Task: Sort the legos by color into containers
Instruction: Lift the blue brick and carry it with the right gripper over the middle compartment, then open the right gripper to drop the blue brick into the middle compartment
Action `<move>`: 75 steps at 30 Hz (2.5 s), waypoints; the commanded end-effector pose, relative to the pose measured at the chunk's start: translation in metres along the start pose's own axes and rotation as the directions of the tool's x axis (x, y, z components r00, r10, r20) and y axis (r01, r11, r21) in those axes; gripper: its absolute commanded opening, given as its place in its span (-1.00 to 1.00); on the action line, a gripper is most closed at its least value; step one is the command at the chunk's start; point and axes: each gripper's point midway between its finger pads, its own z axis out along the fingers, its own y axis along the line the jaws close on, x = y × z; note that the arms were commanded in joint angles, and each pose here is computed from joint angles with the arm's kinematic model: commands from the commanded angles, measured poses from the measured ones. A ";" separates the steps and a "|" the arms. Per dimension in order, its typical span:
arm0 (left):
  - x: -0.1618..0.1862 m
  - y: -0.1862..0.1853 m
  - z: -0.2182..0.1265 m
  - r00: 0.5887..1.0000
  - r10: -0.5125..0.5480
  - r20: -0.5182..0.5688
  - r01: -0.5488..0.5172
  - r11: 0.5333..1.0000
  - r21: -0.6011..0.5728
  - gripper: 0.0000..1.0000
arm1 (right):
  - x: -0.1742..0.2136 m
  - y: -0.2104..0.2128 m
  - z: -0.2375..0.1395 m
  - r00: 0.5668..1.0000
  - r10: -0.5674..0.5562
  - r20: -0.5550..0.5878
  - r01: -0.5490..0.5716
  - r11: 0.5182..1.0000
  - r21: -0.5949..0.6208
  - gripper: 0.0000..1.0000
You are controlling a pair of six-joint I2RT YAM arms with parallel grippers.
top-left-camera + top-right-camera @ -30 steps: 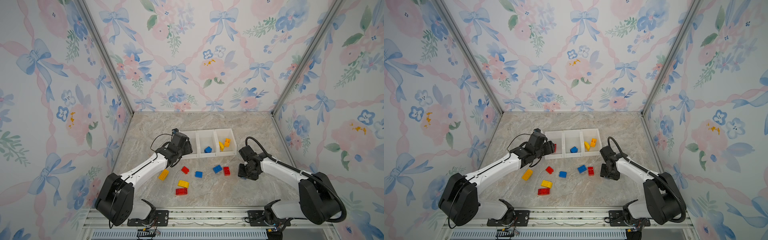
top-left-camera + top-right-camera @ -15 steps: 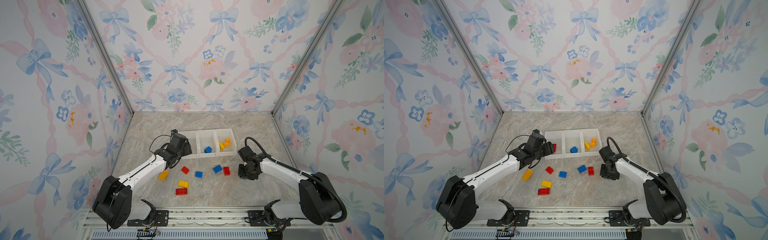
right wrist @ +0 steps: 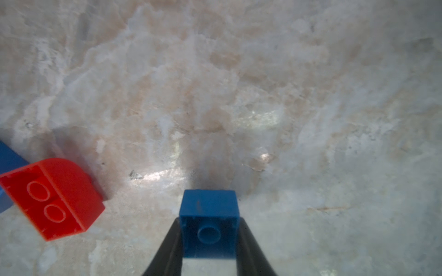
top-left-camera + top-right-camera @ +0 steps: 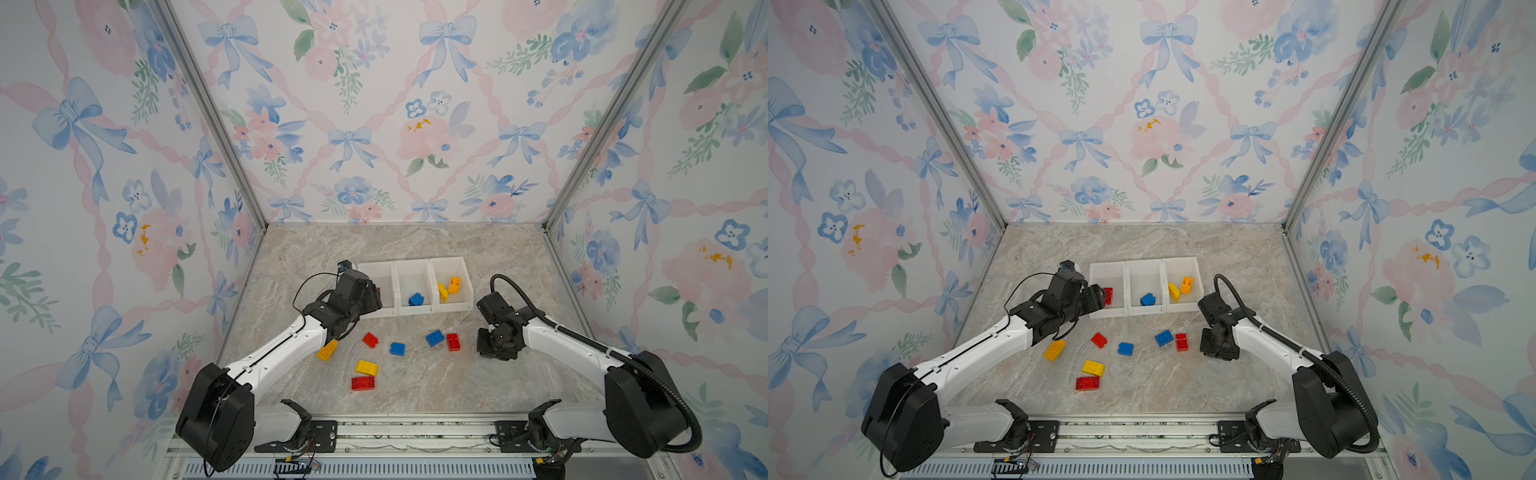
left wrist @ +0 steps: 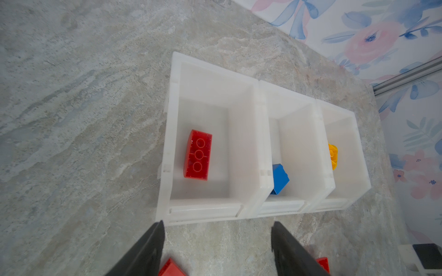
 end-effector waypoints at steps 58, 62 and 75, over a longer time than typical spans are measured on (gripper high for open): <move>0.028 0.039 -0.016 0.999 -0.053 -0.010 0.053 0.998 -0.016 0.58 | -0.168 0.254 0.007 0.916 -0.367 0.163 0.392 0.904 -0.171 -0.30; 0.029 0.040 -0.017 0.998 -0.055 -0.010 0.055 0.998 -0.017 0.59 | -0.167 0.252 0.005 0.917 -0.365 0.164 0.391 0.904 -0.174 -0.19; 0.030 0.040 -0.016 0.998 -0.055 -0.017 0.055 0.998 -0.016 0.61 | -0.164 0.247 -0.014 0.919 -0.346 0.190 0.380 0.905 -0.192 0.00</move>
